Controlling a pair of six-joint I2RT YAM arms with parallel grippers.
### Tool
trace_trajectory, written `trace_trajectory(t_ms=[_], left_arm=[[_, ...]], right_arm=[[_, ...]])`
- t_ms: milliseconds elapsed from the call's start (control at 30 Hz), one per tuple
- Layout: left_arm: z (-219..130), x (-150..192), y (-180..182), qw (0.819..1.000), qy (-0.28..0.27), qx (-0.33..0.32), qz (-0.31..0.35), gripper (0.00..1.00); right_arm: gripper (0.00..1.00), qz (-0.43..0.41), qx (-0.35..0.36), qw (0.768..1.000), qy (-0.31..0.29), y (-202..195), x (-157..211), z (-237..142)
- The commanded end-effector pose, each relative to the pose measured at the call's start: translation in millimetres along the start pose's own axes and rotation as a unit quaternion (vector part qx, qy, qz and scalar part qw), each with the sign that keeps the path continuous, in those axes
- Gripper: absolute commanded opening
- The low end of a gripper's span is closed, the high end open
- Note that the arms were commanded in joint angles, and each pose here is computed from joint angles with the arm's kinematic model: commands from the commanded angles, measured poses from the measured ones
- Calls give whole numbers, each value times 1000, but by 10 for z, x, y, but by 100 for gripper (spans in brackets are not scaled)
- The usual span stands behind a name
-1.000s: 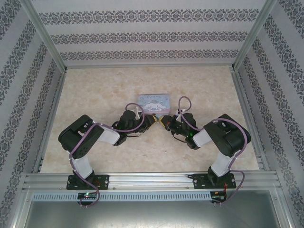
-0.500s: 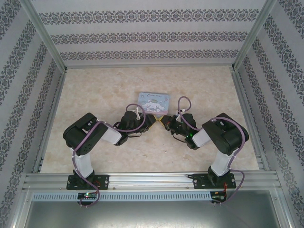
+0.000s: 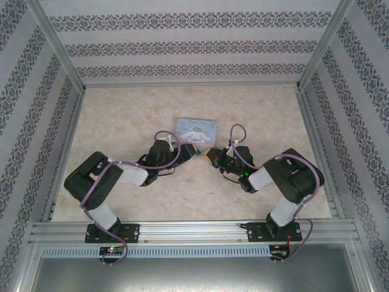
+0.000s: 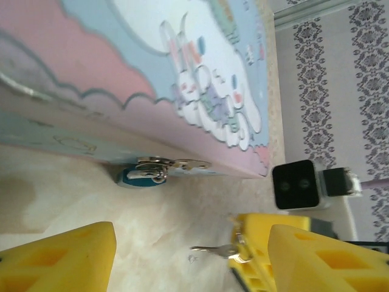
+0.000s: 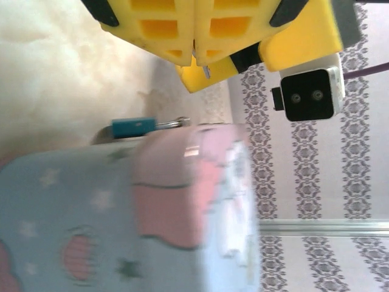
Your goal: Unlock the padlock with the key
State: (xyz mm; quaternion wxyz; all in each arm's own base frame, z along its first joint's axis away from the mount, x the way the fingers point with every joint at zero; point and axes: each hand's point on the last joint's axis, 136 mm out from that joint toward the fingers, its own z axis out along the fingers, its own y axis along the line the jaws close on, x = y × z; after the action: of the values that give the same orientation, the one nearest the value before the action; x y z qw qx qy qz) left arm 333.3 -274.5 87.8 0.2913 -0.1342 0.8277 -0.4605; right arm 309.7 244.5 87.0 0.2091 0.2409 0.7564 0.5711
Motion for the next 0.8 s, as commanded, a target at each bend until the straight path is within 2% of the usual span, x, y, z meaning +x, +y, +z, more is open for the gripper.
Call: trace_trajectory(t_ms=[0, 167, 333, 767], left_arm=[[-121, -28, 193, 993, 6, -69, 100, 67], [-154, -47, 197, 976, 25, -96, 193, 67], [-71, -58, 159, 964, 36, -90, 247, 67], [273, -4, 310, 955, 56, -84, 278, 64]], right_arm=[[0, -26, -20, 999, -4, 239, -46, -108], [0, -41, -24, 999, -14, 464, -256, -104], [0, -34, -27, 999, -23, 503, -533, 33], [0, -15, -3, 999, -31, 305, -807, 225]])
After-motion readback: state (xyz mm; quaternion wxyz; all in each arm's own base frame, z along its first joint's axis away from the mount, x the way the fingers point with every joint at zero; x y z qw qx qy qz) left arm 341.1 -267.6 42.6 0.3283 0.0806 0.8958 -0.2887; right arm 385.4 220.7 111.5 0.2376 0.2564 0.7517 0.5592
